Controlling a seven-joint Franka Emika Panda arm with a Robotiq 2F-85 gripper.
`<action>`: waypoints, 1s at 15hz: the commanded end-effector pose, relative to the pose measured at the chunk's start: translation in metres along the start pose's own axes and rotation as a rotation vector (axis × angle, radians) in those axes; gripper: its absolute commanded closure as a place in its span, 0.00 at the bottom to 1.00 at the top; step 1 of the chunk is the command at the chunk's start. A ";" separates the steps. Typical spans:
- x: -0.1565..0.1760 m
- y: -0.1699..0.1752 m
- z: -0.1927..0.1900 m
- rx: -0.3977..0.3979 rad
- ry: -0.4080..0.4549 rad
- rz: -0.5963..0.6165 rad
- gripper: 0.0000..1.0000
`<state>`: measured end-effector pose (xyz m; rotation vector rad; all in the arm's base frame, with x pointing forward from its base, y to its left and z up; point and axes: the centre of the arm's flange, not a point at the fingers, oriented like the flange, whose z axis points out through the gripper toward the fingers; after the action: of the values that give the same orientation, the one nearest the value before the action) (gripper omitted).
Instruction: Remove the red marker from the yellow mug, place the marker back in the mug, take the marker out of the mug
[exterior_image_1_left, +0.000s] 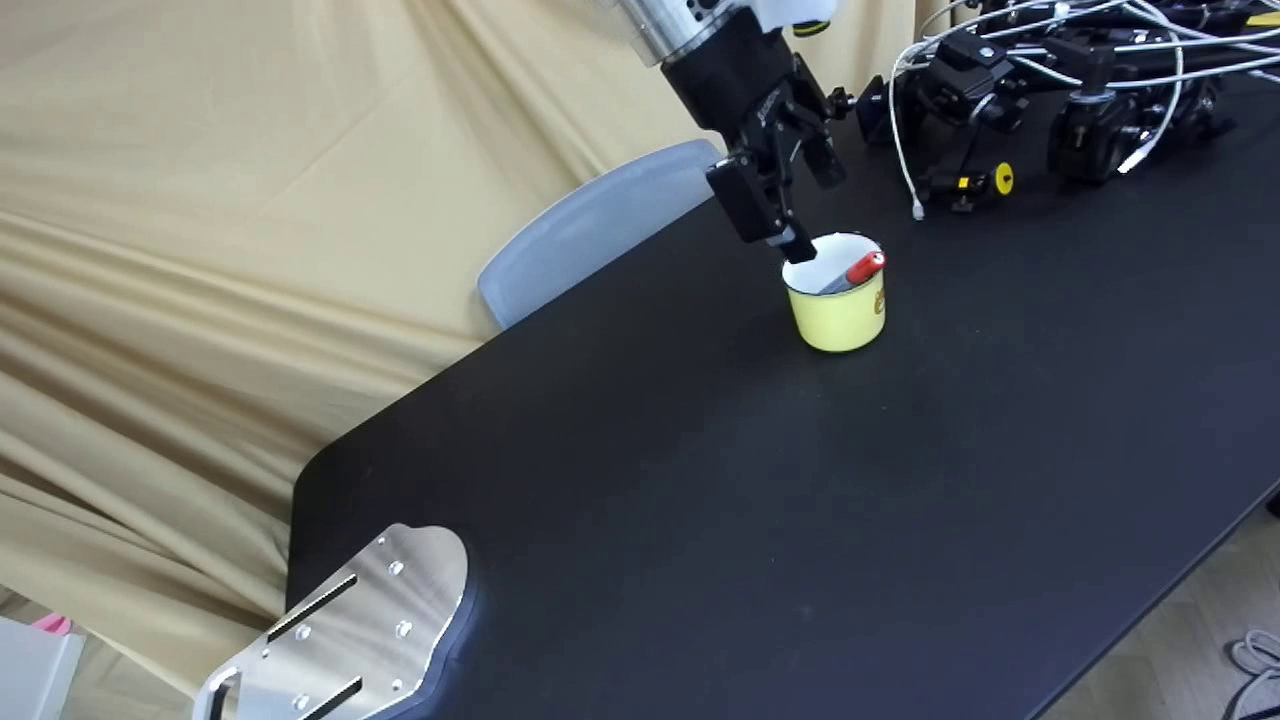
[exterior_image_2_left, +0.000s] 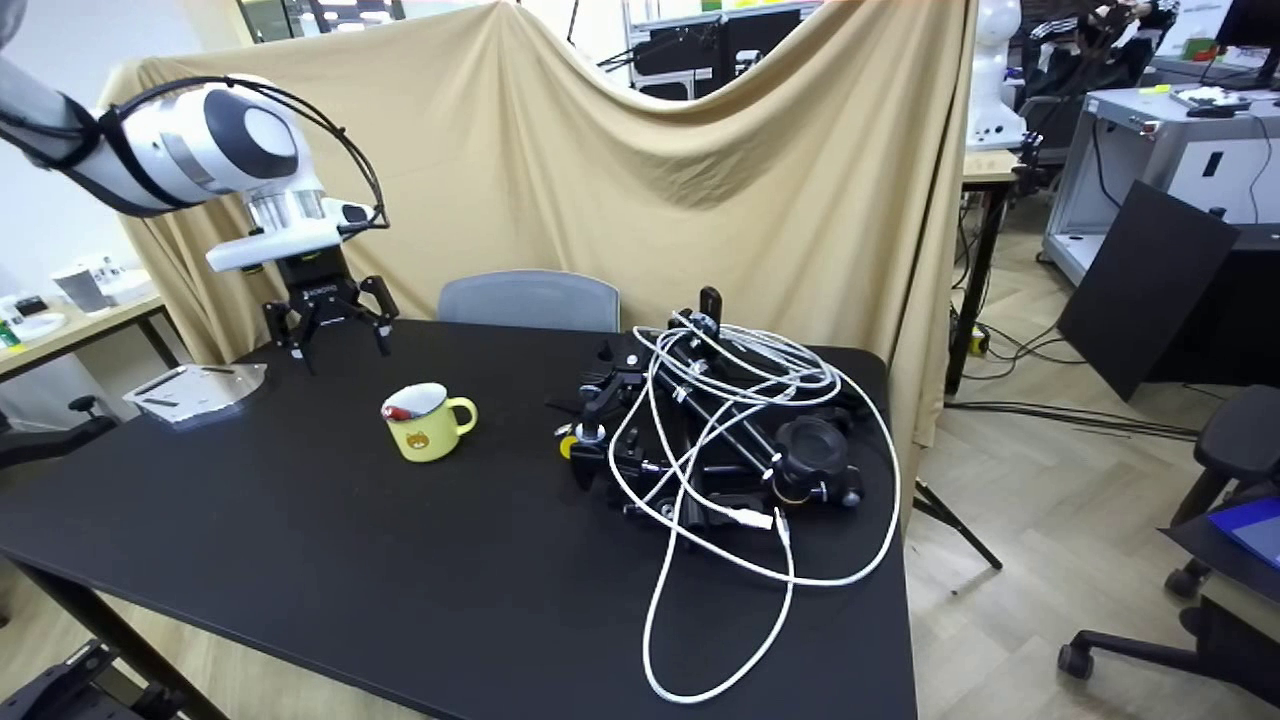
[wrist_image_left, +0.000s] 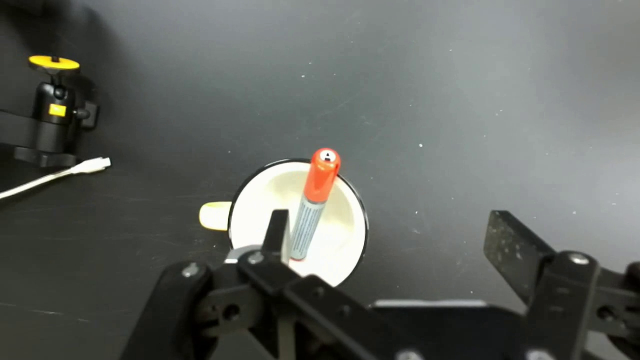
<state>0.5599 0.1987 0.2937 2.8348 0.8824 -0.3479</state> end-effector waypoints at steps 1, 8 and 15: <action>-0.057 -0.015 0.031 -0.109 0.127 0.045 0.00; -0.089 -0.024 0.089 -0.167 0.405 0.080 0.00; -0.100 -0.018 0.089 -0.227 0.508 0.070 0.00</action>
<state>0.4664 0.1398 0.2289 2.7840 0.8683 0.4099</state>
